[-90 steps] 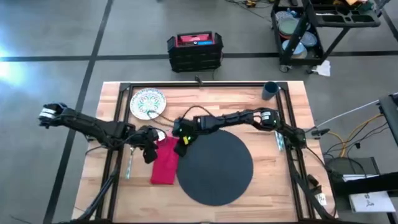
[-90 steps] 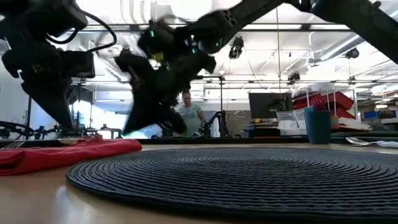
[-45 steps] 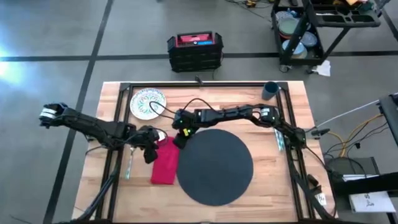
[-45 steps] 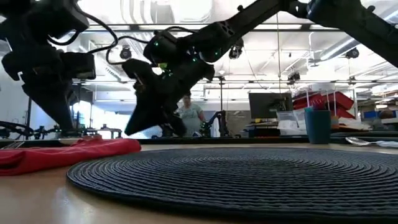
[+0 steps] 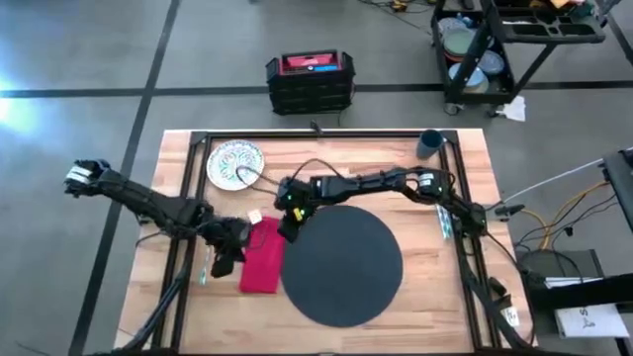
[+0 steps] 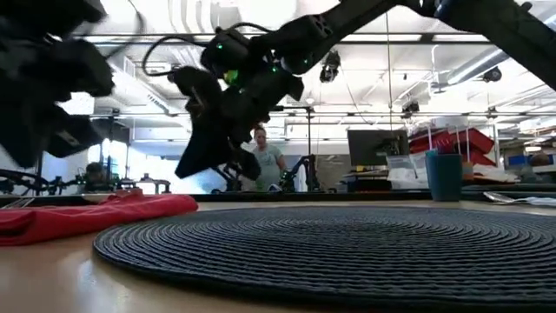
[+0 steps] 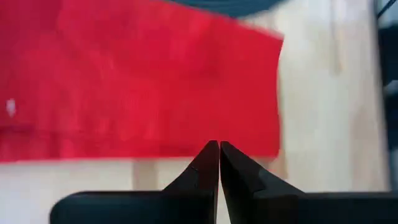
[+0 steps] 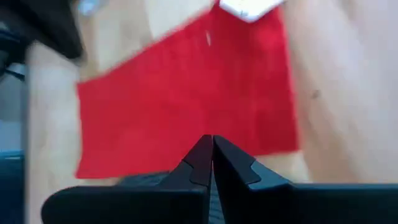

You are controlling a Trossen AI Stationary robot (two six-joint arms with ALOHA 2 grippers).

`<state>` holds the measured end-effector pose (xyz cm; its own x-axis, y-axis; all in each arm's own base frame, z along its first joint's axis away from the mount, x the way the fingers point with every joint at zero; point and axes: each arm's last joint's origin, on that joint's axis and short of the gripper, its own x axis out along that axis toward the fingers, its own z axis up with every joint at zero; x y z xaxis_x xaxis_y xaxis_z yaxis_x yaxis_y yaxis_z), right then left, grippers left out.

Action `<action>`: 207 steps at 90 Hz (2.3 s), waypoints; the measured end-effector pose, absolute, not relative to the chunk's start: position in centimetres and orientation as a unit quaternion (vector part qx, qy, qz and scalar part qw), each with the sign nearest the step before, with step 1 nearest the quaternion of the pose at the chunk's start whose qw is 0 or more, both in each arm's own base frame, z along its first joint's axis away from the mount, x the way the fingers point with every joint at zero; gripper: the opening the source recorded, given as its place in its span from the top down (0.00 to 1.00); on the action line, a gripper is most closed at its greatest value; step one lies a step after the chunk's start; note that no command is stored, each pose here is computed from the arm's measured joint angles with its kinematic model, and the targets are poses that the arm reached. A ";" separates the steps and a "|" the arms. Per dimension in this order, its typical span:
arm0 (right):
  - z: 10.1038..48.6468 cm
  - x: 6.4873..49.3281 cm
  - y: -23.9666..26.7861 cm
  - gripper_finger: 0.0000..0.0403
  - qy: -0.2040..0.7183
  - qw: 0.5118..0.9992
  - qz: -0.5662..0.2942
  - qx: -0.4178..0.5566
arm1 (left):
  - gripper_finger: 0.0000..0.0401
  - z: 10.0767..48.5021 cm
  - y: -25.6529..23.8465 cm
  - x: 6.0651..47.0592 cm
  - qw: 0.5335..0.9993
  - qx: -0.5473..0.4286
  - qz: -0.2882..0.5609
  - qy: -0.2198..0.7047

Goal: Set table place
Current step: Move the red napkin to the left of the black placemat

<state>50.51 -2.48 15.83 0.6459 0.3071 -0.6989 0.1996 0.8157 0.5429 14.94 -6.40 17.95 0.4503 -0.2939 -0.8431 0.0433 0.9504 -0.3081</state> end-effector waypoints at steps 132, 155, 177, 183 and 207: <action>13.8 41.6 3.9 0.57 0.332 0.881 0.007 0.336 | 0.85 10.7 -19.6 17.6 0.827 0.066 0.084 0.552; 13.8 41.5 5.2 0.72 0.331 0.883 0.013 0.334 | 0.99 11.1 -18.9 17.7 0.830 0.041 0.129 0.541; 16.1 41.2 5.4 0.86 0.301 0.898 0.021 0.320 | 1.00 16.4 -17.7 17.1 0.824 0.002 0.125 0.552; 17.0 40.9 5.1 0.88 0.293 0.903 0.018 0.315 | 1.00 18.4 -17.2 17.1 0.838 -0.020 0.124 0.531; 20.2 39.7 4.2 0.84 0.274 0.915 0.007 0.297 | 1.00 25.1 -14.3 15.7 0.877 -0.064 0.143 0.455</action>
